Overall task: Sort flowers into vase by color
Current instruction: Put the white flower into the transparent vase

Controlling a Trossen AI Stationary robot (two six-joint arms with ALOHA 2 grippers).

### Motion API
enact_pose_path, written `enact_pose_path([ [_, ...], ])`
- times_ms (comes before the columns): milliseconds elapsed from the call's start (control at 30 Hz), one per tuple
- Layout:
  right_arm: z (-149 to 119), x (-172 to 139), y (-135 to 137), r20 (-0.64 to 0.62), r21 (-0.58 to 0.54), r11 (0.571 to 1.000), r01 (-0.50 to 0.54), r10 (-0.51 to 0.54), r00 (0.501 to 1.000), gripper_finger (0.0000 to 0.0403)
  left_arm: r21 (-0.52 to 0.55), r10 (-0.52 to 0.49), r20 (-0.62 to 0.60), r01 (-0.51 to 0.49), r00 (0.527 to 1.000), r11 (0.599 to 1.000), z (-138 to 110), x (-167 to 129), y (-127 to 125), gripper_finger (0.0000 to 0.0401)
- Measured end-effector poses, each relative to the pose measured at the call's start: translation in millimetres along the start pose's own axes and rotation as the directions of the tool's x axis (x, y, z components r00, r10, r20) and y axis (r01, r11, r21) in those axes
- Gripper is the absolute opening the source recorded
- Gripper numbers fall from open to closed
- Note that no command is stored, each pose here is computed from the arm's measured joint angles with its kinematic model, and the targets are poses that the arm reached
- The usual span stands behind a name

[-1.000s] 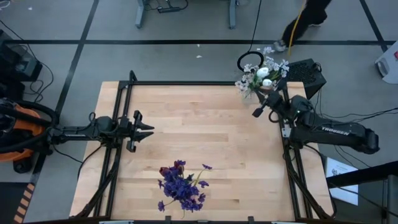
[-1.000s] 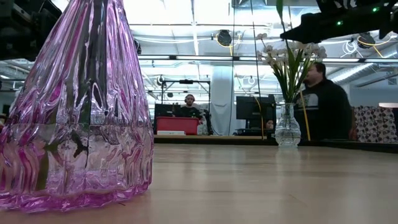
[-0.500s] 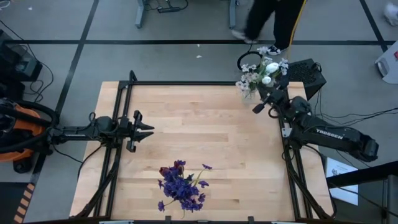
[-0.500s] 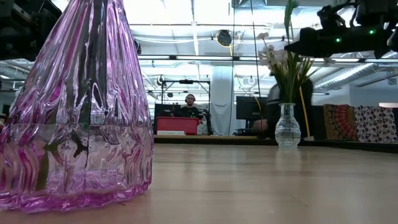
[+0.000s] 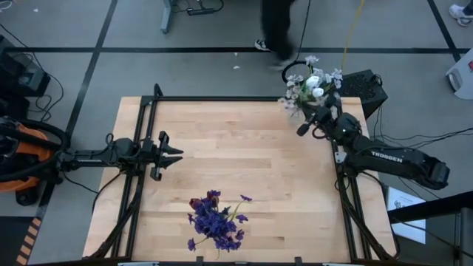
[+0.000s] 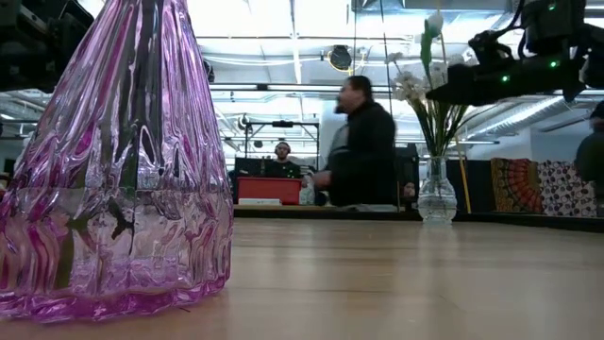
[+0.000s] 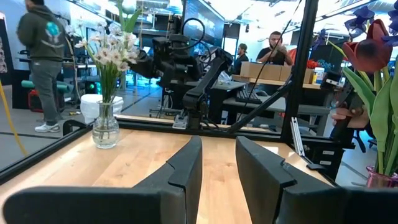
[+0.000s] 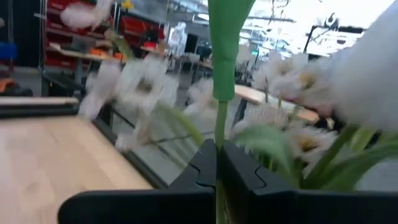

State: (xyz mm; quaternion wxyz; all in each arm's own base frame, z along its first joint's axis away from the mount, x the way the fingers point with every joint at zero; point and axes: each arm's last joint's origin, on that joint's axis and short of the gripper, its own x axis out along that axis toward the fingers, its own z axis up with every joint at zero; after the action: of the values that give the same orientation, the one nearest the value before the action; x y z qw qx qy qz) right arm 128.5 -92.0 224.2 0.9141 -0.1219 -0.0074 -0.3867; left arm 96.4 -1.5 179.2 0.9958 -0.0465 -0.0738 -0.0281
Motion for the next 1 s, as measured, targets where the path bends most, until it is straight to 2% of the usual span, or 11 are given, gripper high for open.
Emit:
enact_pose_path([
  [467, -30, 4, 4, -0.14, 0.014, 1.0, -0.004, 0.006, 0.99, 0.0, 0.0, 0.0, 0.0, 0.0, 1.0, 1.0, 0, 0, 0, 0.0102],
  [1000, -46, -4, 5, -0.183, 0.003, 1.0, -0.008, 0.008, 0.983, 0.0, 0.0, 0.0, 0.0, 0.0, 1.0, 1.0, 0, 0, 0, 0.0102],
])
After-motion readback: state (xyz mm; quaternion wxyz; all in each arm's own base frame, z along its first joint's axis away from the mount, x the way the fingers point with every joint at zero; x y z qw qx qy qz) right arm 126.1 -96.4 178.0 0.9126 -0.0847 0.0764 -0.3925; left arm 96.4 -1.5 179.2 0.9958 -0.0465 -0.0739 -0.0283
